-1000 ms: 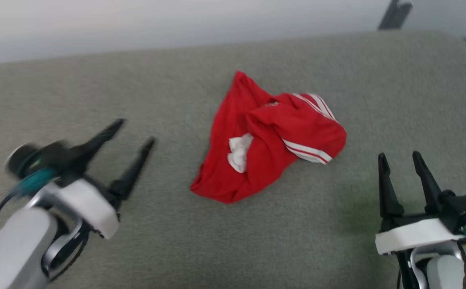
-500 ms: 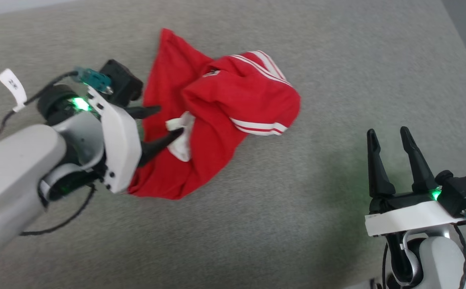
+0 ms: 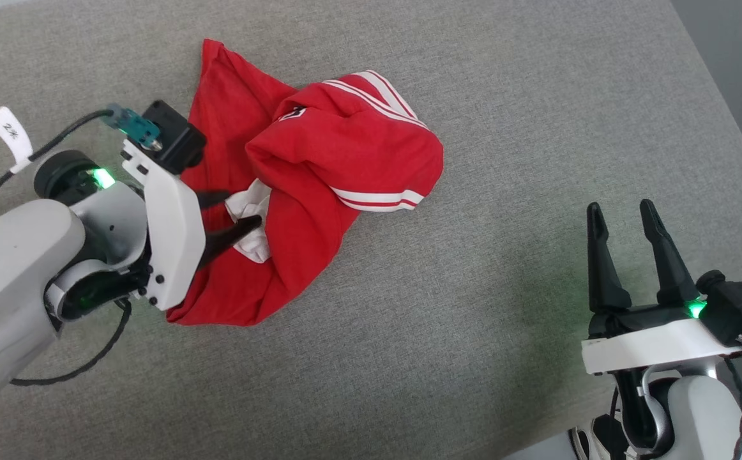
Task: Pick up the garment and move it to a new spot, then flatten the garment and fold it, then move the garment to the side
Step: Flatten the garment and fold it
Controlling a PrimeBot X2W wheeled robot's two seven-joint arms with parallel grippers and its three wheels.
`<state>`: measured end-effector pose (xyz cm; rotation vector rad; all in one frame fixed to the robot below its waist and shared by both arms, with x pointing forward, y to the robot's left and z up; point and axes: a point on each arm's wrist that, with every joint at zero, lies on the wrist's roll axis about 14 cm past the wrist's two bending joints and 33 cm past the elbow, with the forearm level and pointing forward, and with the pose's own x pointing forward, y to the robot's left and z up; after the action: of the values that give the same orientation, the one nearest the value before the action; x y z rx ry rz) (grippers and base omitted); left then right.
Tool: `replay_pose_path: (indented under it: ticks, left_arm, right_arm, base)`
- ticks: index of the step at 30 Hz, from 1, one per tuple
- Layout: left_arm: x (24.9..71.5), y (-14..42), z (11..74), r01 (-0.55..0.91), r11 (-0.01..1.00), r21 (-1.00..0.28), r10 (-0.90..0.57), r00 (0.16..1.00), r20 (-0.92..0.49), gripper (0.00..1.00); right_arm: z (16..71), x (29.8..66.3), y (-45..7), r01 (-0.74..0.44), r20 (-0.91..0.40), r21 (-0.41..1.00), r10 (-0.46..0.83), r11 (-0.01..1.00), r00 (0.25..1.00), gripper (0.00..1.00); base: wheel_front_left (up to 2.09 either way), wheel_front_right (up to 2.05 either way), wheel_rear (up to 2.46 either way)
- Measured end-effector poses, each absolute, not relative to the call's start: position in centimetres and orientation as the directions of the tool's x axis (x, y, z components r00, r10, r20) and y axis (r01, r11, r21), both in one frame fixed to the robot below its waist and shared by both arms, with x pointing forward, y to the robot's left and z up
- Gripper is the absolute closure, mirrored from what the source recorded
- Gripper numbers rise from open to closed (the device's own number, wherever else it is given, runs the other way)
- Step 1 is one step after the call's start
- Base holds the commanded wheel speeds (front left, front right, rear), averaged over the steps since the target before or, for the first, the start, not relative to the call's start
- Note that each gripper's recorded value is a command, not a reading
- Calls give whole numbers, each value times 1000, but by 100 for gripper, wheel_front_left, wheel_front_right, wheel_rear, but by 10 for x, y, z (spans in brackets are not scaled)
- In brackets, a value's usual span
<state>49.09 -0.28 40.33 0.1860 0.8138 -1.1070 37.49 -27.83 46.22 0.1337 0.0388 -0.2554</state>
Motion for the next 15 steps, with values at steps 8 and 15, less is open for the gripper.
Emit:
replay_pose_path:
  ticks: [8,15]
  left_arm:
    - [487,-5,404,845,465,-264,-723,191,-664,100]
    - [499,-1,429,827,499,-258,-762,277,-585,100]
  right_arm:
    - [466,380,-273,233,-43,127,-229,964,973,0]
    - [463,381,-273,234,-46,128,-230,964,972,0]
  base:
    - [0,0,0]
    - [0,0,0]
